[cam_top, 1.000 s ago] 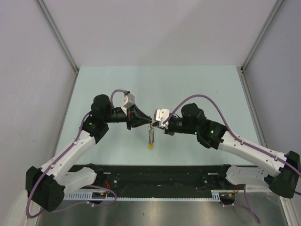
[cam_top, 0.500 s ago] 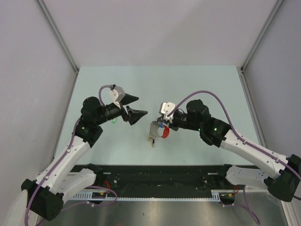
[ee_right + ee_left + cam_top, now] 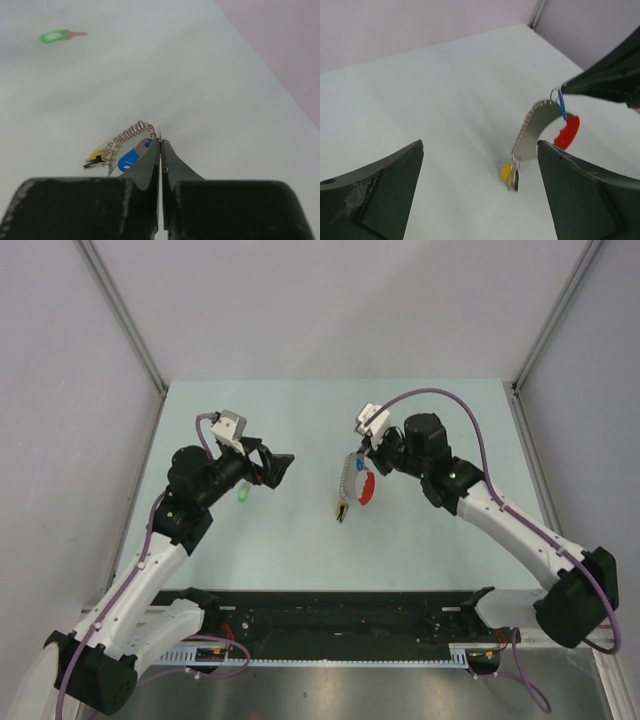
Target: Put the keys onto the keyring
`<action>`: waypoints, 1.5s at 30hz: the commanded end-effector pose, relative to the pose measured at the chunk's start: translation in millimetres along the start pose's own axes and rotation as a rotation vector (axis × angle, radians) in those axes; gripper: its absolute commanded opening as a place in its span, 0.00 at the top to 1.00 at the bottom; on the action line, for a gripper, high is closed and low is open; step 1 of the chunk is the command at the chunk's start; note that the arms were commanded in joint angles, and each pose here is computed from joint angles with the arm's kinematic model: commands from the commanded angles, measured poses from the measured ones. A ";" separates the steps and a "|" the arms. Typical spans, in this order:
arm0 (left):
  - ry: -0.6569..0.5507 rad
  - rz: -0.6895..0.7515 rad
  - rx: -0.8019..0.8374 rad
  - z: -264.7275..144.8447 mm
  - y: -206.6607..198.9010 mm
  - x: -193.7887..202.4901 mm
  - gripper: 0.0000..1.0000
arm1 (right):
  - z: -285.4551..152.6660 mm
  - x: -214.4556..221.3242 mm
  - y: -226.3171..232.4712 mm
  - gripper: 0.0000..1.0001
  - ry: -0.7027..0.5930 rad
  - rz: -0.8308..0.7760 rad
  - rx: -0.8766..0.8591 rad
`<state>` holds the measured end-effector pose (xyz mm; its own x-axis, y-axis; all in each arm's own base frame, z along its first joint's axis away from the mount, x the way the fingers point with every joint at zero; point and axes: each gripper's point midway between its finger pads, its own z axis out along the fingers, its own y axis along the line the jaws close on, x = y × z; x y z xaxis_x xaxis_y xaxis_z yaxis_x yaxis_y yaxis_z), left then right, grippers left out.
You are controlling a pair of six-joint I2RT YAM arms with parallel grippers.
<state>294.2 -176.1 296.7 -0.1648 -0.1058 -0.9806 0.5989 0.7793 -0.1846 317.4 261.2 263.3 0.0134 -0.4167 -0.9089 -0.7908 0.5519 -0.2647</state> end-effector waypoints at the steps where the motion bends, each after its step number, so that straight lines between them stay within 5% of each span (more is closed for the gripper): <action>1: -0.033 -0.040 -0.129 -10.1 16.6 -23.4 0.00 | 3.9 -25.7 -84.4 1.00 -0.052 0.040 0.266; 6: -0.006 -0.027 -0.280 -33.4 38.3 -13.4 0.00 | 0.7 -4.6 -179.3 1.00 0.012 0.029 0.550; 12: -0.076 -0.005 -0.330 -68.1 39.8 -10.8 0.00 | -12.8 35.8 -234.7 1.00 0.095 0.052 0.712; 22: -0.098 0.007 -0.422 -100.3 53.0 23.6 0.00 | -1.8 199.3 -181.5 1.00 0.409 0.515 0.607; 31: -0.159 -0.010 -0.454 -110.5 55.4 13.2 0.00 | -63.3 272.7 -146.6 1.00 0.399 0.845 0.715; 35: -0.193 -0.011 -0.485 -116.6 59.5 7.8 0.00 | -89.1 280.2 -141.3 0.88 0.330 0.946 0.731; 38: -0.250 -0.032 -0.507 -123.1 61.2 -1.3 0.00 | -93.7 272.2 -135.8 0.71 0.286 0.974 0.723; 40: -0.316 -0.087 -0.548 -131.3 65.6 -9.4 0.00 | -100.8 258.1 -134.8 0.55 0.229 0.987 0.738; 45: -0.466 -0.114 -0.565 -152.3 64.2 -31.8 0.00 | -136.6 209.3 -147.2 0.36 0.046 0.969 0.833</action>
<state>227.2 -47.5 297.1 0.0754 -0.2628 -0.9619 0.1230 0.9597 -0.2526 351.2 1.3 96.5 -0.5635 0.3213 -0.7611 0.1534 0.9459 0.2858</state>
